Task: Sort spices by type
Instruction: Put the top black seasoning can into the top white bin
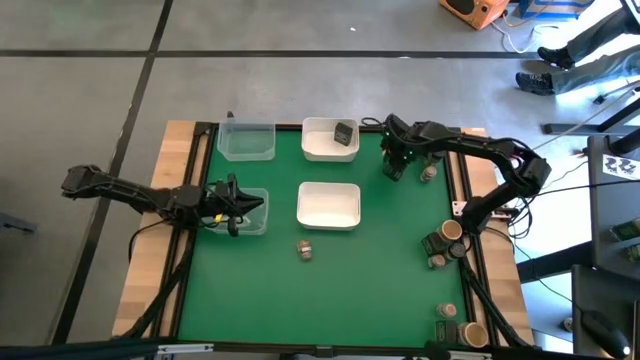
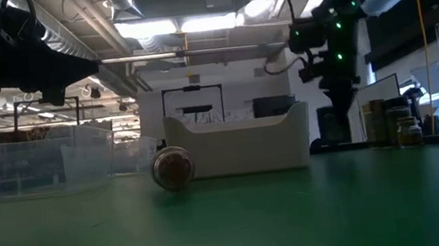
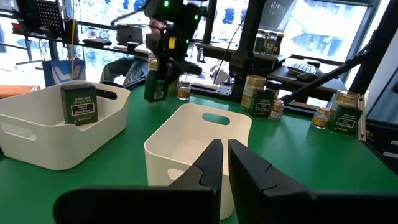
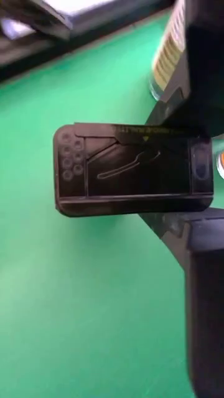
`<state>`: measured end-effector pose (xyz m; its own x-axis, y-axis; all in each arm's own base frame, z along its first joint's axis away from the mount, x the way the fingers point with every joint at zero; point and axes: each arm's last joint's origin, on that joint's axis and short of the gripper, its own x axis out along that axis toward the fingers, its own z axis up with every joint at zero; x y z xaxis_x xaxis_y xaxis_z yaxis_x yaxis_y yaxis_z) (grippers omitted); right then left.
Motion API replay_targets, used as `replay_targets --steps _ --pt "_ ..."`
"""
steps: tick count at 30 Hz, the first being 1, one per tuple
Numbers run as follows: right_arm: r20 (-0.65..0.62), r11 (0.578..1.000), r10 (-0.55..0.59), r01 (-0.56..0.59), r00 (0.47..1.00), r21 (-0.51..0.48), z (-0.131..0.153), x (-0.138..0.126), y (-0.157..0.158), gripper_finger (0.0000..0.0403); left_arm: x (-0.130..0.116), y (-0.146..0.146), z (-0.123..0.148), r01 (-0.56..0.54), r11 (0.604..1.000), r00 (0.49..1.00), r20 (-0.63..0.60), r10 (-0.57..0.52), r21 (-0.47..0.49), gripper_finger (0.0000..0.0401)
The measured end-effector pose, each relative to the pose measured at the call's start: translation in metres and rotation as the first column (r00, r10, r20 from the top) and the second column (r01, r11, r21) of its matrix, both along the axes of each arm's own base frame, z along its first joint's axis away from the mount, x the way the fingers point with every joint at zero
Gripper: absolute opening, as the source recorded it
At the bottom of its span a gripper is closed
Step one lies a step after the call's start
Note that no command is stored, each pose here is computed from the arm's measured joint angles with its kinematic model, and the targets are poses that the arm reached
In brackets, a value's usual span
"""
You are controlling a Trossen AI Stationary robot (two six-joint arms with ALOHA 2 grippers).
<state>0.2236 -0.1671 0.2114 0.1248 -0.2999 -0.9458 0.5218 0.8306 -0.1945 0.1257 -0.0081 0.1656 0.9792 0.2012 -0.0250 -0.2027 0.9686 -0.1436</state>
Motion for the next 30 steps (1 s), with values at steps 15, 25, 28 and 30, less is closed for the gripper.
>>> replay_targets --steps 15,25,28,30 --pt "0.347 0.959 0.225 -0.143 0.911 -0.245 0.079 0.065 0.021 0.0131 0.000 0.000 0.000 0.000 1.000 1.000 0.001 0.000 -0.003 0.0015" --pt "0.458 0.940 0.277 -0.138 0.845 -0.313 0.064 0.100 0.011 0.0131 0.000 0.000 0.000 0.000 1.000 1.000 0.006 0.000 -0.004 0.0015" --pt "0.430 0.938 0.277 -0.146 0.859 -0.313 0.055 0.109 0.006 0.0131 0.000 0.000 0.000 0.000 1.000 1.000 0.004 0.000 -0.004 0.0015" --pt "0.407 0.937 0.280 -0.155 0.869 -0.313 0.053 0.117 0.002 0.0132 0.000 0.000 0.000 0.000 1.000 1.000 0.000 0.000 -0.003 0.0015"
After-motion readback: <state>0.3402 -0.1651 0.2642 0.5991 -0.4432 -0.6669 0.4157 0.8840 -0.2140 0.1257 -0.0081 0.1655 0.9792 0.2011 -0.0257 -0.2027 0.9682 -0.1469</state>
